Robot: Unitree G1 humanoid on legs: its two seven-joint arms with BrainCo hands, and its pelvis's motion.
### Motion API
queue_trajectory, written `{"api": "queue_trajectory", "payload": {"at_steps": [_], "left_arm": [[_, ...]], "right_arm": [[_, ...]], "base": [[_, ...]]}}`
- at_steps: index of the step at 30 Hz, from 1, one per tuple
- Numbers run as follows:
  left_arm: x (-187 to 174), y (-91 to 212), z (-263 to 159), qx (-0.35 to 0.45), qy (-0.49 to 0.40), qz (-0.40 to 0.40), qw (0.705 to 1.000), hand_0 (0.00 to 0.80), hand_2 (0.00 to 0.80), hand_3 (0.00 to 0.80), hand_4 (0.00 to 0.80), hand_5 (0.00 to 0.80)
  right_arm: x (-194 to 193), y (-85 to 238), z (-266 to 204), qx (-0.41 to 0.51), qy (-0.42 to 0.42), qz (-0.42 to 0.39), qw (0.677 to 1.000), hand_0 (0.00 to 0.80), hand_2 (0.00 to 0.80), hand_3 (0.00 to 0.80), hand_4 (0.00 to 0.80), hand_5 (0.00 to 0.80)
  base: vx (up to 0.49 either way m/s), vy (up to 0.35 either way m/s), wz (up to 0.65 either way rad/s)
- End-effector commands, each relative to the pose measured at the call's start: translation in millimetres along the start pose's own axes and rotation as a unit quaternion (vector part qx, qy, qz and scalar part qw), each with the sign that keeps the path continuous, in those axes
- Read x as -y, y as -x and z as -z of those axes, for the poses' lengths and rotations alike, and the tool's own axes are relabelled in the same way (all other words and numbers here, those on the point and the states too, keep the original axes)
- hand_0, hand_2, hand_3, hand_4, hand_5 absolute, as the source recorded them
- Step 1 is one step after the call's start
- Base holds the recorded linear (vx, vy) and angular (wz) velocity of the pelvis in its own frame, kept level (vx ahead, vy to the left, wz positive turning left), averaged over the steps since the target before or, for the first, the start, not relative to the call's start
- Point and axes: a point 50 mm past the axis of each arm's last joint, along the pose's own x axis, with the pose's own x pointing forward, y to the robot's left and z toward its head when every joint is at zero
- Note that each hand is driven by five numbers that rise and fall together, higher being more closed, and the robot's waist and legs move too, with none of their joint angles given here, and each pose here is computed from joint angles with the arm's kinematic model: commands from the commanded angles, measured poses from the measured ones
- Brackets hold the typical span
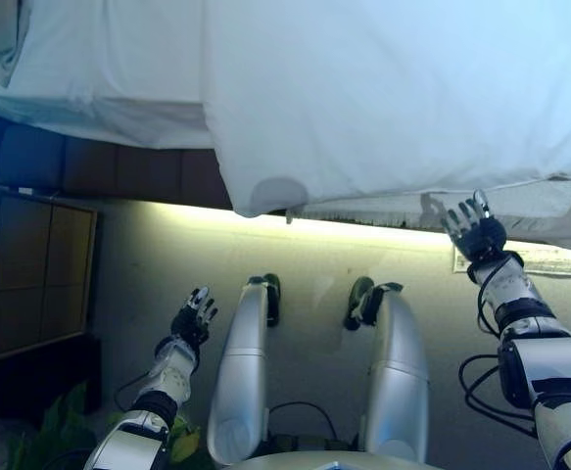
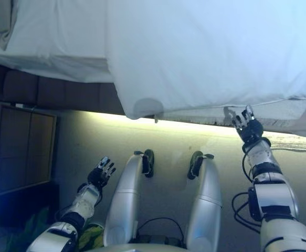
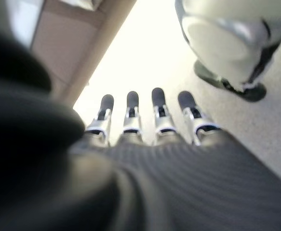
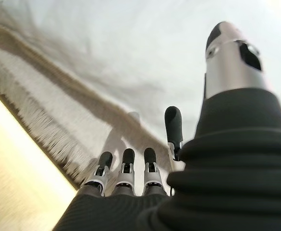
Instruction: Make the bed neatly
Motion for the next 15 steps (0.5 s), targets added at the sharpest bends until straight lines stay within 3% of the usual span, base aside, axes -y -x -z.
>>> {"api": "queue_trajectory", "payload": {"at_steps": [1, 15], "left_arm": [[-30, 18, 1, 0.015, -0.001, -0.029, 0.999, 0.0, 0.0, 0.0, 0.0, 0.0], [-46, 32, 6, 0.012, -0.007, -0.034, 0.999, 0.0, 0.0, 0.0, 0.0, 0.0]], "right_arm": [[6, 4, -19, 0.025, 0.008, -0.01, 1.0, 0.0, 0.0, 0.0, 0.0, 0.0], [-29, -1, -77, 0.079, 0.05, -0.048, 0.994, 0.0, 0.0, 0.0, 0.0, 0.0]], "base": [[0.056, -0.011, 0.01], [0.047, -0.023, 0.04]]}}
